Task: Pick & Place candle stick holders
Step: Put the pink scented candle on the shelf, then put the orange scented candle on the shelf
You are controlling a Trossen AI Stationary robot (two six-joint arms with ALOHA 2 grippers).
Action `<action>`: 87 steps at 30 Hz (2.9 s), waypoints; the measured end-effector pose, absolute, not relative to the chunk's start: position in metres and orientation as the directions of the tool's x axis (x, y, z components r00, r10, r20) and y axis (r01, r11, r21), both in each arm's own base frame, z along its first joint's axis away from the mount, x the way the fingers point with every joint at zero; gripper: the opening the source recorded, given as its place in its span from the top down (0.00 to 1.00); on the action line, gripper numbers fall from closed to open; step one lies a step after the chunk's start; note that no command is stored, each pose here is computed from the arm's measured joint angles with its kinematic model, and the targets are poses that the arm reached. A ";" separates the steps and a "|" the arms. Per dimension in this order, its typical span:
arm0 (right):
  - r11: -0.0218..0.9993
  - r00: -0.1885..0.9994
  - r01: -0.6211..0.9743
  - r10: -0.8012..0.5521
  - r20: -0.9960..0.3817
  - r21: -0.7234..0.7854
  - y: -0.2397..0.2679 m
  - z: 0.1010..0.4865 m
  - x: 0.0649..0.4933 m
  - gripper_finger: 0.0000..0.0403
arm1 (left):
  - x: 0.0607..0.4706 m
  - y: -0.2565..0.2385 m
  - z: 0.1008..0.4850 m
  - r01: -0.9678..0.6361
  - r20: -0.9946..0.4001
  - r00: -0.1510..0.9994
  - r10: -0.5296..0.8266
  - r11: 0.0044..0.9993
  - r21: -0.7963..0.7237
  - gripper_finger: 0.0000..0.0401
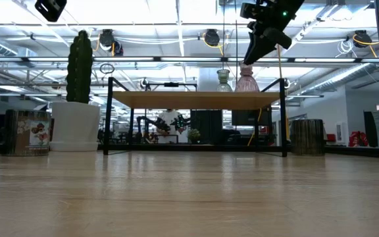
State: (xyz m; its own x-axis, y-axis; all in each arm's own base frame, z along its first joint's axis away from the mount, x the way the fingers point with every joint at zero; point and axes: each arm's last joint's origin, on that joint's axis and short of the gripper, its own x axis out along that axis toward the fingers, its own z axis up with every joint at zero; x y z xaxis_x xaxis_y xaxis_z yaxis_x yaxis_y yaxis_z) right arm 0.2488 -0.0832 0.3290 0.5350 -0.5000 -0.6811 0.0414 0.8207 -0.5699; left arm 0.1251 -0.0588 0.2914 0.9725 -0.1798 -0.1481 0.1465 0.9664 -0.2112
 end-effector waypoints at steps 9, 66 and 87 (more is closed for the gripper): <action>0.810 0.574 0.076 -0.512 -0.639 -0.581 -0.084 0.333 0.253 0.80 | 0.125 -0.059 0.291 0.141 -0.148 0.974 -0.174 0.967 -0.210 0.95; 0.803 0.705 0.593 -0.552 -0.445 -0.058 -0.024 0.395 0.143 0.69 | 0.126 -0.059 0.296 0.141 -0.098 0.979 -0.178 0.943 -0.301 0.95; 0.905 0.901 0.403 -0.367 -0.232 0.133 -0.004 0.344 0.121 0.98 | 0.126 -0.057 0.296 0.075 -0.096 0.988 -0.118 0.928 -0.365 0.95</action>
